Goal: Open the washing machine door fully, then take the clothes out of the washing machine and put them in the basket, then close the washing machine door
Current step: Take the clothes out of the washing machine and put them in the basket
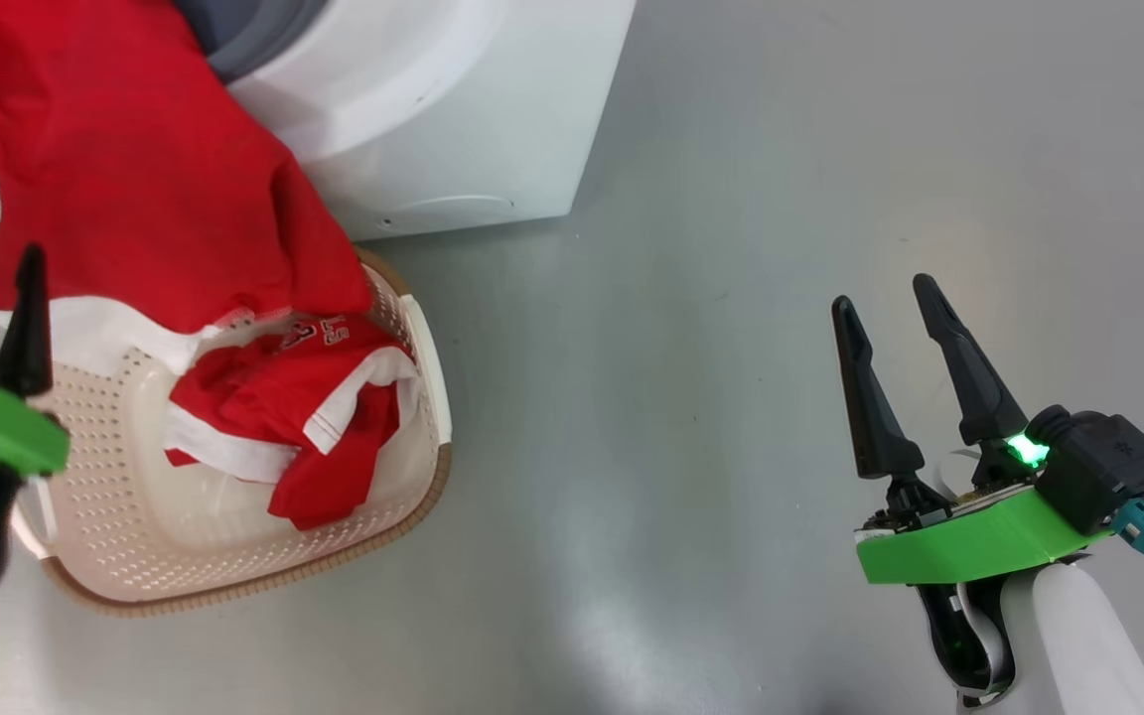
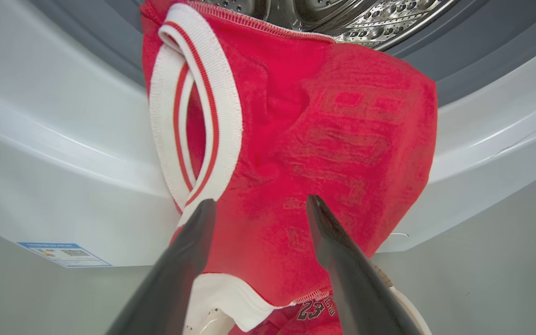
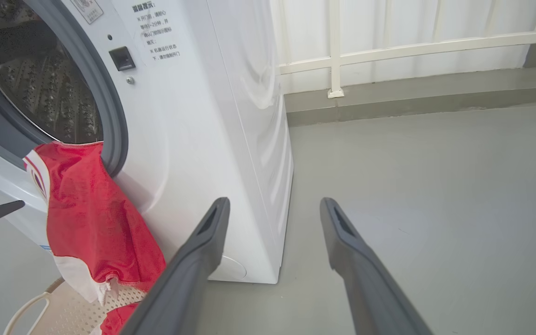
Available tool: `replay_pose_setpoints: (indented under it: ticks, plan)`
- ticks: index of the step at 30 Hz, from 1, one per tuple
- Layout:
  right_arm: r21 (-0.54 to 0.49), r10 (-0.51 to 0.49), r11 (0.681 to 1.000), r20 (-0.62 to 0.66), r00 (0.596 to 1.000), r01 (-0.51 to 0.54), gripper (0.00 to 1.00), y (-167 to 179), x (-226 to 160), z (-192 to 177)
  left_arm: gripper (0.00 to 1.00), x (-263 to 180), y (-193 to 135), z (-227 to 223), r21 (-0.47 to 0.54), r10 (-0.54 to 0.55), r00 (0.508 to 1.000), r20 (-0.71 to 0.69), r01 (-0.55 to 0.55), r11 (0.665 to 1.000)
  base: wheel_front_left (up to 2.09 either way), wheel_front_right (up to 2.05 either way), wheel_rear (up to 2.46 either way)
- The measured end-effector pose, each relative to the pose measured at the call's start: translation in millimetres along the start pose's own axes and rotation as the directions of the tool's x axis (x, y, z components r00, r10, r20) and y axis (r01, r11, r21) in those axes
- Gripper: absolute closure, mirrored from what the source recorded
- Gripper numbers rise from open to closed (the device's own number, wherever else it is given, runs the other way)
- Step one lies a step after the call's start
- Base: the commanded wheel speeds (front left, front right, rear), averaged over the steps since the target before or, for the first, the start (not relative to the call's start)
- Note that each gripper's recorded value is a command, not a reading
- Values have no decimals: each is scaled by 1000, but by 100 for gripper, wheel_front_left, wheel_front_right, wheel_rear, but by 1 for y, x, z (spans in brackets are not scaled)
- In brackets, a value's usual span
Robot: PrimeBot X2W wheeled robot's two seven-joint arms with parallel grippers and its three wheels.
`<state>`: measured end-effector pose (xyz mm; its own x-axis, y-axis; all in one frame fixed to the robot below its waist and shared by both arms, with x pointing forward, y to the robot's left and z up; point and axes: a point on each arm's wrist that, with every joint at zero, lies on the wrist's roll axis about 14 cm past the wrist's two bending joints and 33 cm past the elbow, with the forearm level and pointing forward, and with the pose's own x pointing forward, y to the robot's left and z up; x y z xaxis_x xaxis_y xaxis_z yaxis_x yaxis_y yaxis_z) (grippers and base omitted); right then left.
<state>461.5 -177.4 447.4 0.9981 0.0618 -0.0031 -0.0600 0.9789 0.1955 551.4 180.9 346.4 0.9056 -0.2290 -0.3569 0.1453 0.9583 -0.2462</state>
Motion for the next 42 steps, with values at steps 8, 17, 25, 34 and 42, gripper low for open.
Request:
replay_pose_setpoints:
  ticks: [8,17,25,34,42]
  plan:
    - [-7,-13,1000,-16,1000,13,0,-6,1,-7,0,27,10,-2,39,11,998,-67,-9,999,0,0,0]
    - [-15,-23,1000,-19,1000,22,0,-11,3,-8,0,43,18,-10,63,21,988,-153,-12,998,0,0,0]
    - [-20,-27,999,-20,999,26,0,-12,1,-8,0,48,16,-14,86,5,981,-192,12,996,0,0,0]
    - [-24,-23,999,-22,999,22,0,-11,-1,-7,0,50,12,-19,77,-10,976,-217,27,997,0,0,0]
    - [-31,-30,999,-17,999,29,0,-13,-4,-3,39,54,12,-15,86,-15,978,-210,34,996,0,0,0]
